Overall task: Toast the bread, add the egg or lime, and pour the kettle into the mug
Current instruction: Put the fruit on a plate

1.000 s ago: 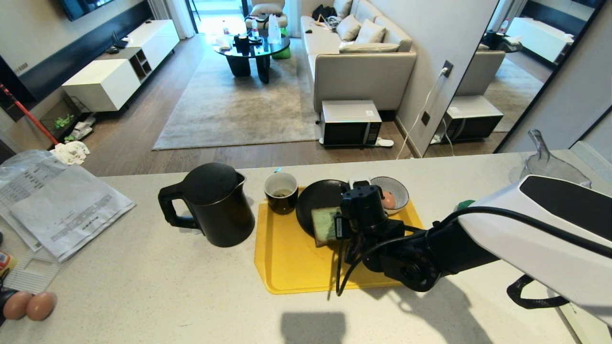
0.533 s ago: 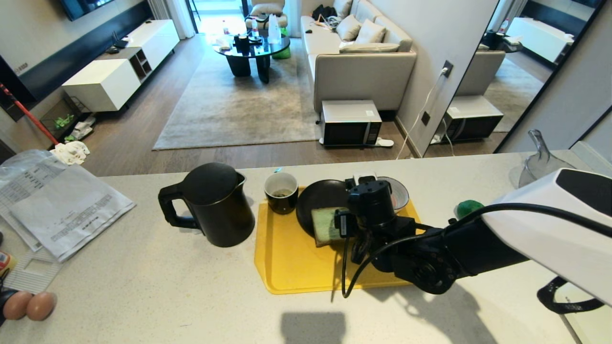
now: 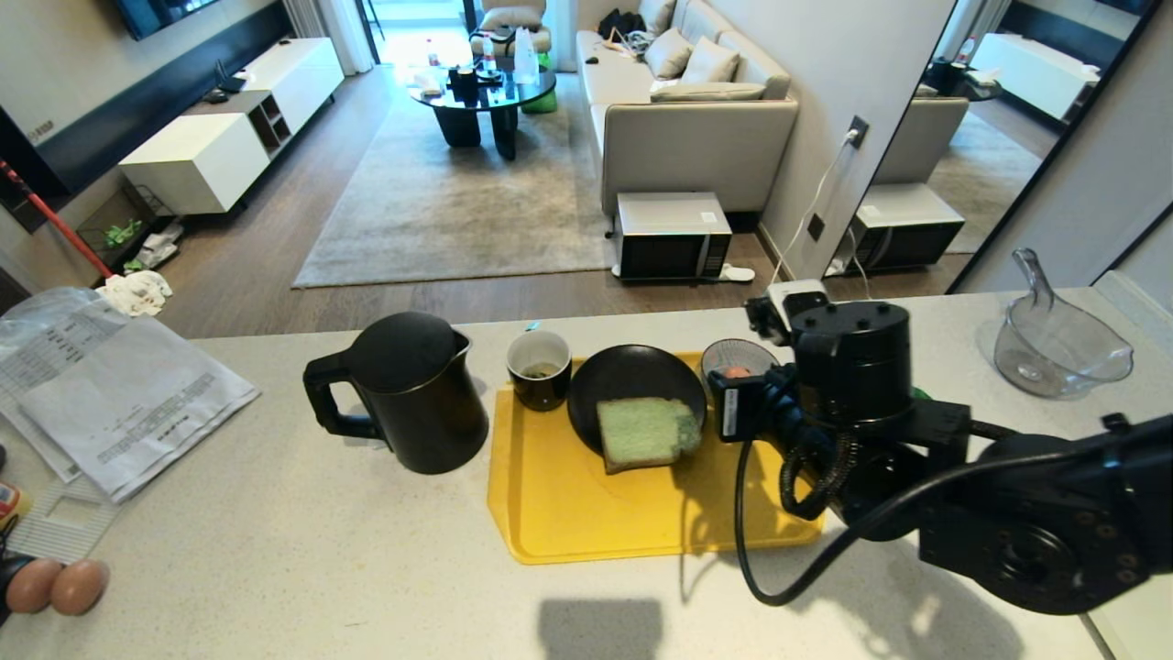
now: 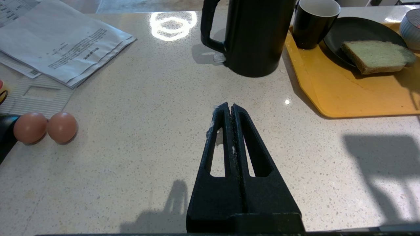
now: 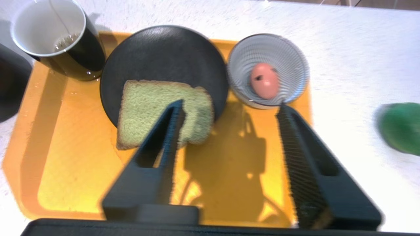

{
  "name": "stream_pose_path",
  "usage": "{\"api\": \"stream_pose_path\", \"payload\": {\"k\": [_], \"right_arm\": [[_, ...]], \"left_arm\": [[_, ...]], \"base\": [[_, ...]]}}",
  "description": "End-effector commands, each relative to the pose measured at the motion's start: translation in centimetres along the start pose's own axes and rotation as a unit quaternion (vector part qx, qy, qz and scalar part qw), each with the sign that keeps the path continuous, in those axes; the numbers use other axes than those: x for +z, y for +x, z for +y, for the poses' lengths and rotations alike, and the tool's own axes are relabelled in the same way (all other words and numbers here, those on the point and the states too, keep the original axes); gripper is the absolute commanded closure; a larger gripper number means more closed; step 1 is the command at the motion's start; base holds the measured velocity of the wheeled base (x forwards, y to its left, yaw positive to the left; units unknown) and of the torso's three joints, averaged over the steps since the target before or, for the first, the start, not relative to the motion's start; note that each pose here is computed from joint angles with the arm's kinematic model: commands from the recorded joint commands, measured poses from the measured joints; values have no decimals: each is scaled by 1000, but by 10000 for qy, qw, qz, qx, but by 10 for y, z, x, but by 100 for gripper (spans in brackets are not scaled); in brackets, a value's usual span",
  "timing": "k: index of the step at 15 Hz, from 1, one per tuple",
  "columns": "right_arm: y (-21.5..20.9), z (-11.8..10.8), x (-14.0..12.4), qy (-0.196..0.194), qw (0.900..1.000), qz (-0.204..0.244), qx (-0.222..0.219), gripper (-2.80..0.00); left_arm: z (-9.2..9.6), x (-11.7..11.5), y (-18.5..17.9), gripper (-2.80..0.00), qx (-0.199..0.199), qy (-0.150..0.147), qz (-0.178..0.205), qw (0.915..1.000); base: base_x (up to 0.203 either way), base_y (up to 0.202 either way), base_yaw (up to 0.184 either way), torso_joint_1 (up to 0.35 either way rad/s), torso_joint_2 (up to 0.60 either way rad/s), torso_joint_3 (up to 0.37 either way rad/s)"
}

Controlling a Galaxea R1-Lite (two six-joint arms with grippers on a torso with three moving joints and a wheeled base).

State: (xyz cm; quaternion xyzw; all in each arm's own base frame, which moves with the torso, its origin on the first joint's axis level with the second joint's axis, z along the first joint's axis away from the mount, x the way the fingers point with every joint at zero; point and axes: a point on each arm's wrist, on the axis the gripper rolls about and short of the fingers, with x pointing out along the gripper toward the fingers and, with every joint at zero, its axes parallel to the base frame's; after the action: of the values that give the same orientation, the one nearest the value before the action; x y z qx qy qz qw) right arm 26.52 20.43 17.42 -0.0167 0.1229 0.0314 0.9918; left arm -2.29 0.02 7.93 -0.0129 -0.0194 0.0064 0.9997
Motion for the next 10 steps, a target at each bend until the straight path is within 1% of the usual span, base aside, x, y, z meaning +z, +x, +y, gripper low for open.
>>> {"api": "stream_pose_path", "payload": {"k": [1, 5, 10], "right_arm": [[-41, -26, 22, 218, 9991, -373, 31, 0], [-87, -60, 23, 275, 9978, -608, -22, 0], [-133, -97, 3, 351, 9965, -733, -174, 0]], "left_arm": [[0, -4, 1, 0, 4, -2, 55, 10000], [0, -4, 1, 0, 4, -2, 55, 10000], [0, -4, 1, 0, 4, -2, 55, 10000]], "base": [[0, 0, 0, 0, 0, 0], [0, 0, 0, 0, 0, 0], [0, 0, 0, 0, 0, 0]]}}
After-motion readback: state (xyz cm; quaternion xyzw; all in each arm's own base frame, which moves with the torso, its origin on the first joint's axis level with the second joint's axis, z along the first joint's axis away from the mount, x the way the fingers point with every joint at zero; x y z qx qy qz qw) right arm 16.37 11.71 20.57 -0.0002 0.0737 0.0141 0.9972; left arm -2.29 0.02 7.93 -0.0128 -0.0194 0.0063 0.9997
